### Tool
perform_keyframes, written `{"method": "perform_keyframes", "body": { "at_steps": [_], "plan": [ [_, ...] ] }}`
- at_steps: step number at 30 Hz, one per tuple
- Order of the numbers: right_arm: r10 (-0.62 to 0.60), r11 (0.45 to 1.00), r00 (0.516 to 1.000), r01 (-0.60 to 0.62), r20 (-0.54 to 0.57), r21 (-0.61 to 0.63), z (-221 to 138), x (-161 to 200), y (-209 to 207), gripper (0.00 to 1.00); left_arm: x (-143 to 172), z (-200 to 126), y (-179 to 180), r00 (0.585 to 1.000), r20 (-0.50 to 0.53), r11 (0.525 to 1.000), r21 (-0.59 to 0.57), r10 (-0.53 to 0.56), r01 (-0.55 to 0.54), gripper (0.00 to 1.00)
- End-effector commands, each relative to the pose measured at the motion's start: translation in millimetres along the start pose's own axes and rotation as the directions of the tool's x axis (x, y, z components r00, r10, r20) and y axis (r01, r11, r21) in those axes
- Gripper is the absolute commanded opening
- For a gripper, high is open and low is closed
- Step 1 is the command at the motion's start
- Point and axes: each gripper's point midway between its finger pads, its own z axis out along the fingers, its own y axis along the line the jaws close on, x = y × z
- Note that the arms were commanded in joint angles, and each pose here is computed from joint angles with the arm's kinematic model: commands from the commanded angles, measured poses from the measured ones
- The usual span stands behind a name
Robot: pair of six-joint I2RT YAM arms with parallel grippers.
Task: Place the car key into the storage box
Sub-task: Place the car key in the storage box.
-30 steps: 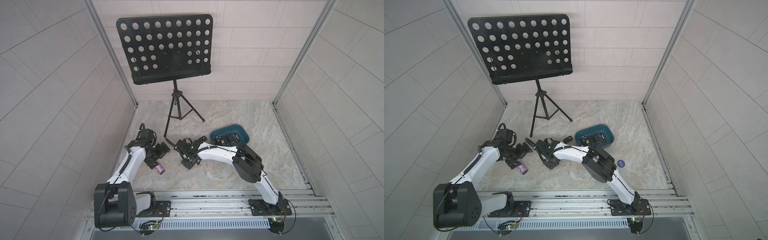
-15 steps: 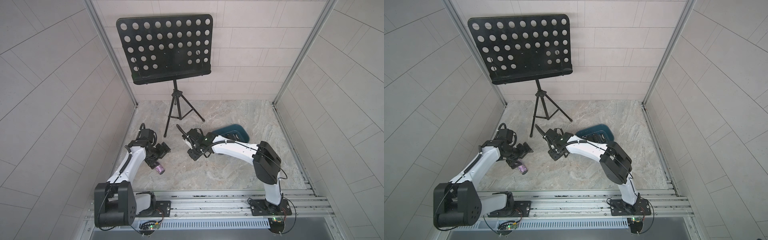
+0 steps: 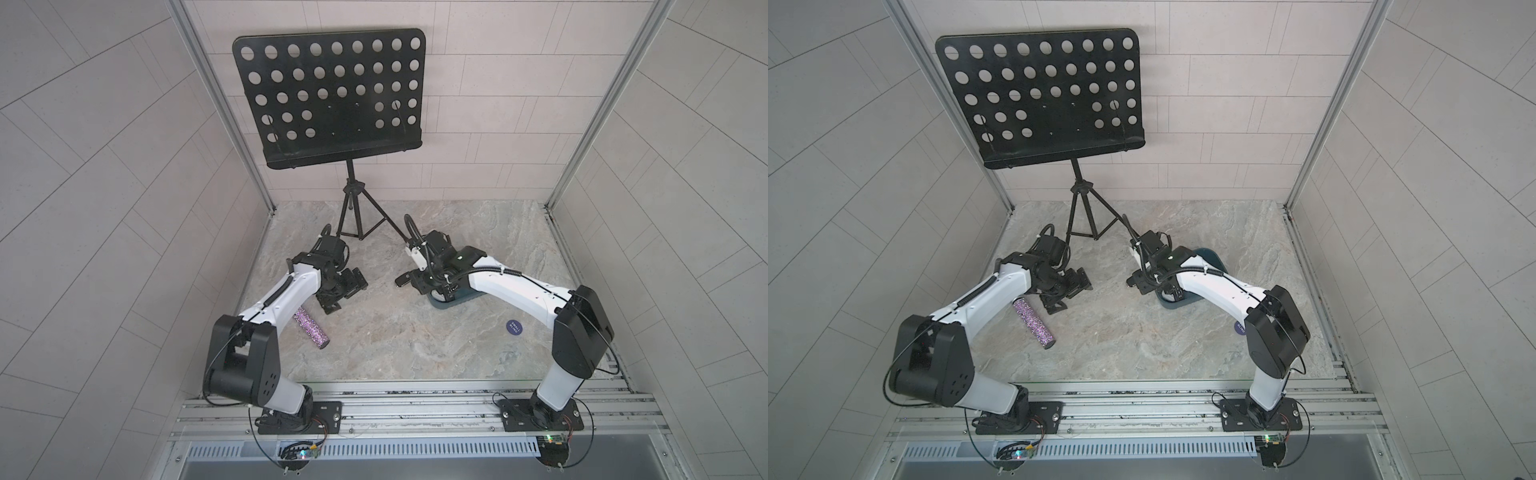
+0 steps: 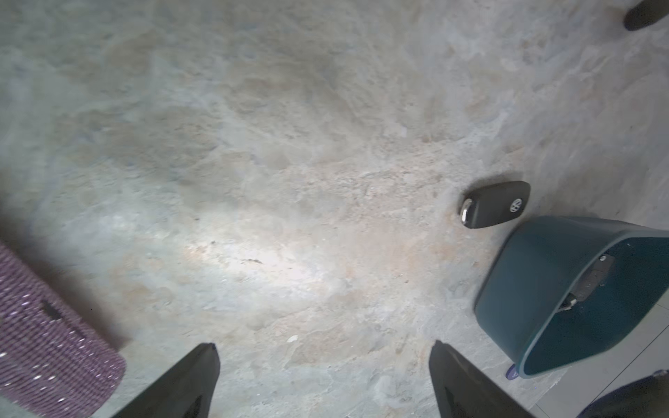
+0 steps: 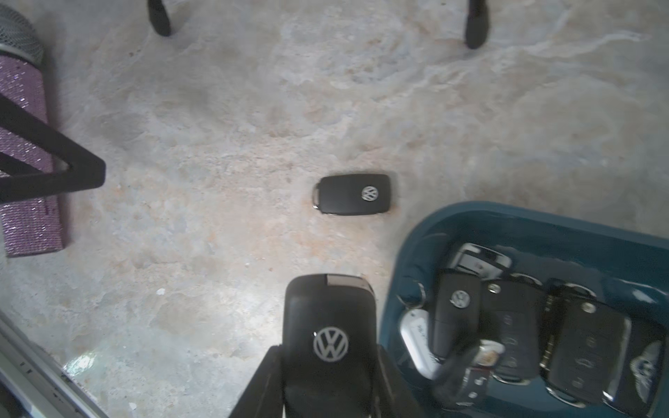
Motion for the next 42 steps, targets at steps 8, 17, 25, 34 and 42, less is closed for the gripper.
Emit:
{"method": "perform_keyframes", "body": {
  "at_steps": [8,17,25,34,42],
  "plan": [
    [0.101,0.986,0.995,-0.103,0.020,0.134,-28,-3,-85,0.28,-15,11,-51,0.996,0.029,0.996,-0.039,0.082,-0.081,0.98],
    [0.184,0.946,0.982,-0.163,-0.051,0.279,-25,10,-153,0.29,-22,16,-69,0.991,0.052,0.991,-0.046,0.126,-0.124,0.98],
    [0.245,0.924,0.963,-0.197,-0.109,0.329,-4,31,-184,0.29,-25,16,-77,0.988,0.062,0.989,-0.047,0.145,-0.142,0.98],
    [0.305,0.915,0.939,-0.241,-0.161,0.324,24,53,-195,0.29,-26,10,-77,0.982,0.069,0.983,-0.063,0.176,-0.172,0.98],
    [0.331,0.910,0.923,-0.257,-0.196,0.325,38,68,-200,0.31,-21,11,-70,0.982,0.065,0.983,-0.067,0.175,-0.171,0.97]
  ]
}}
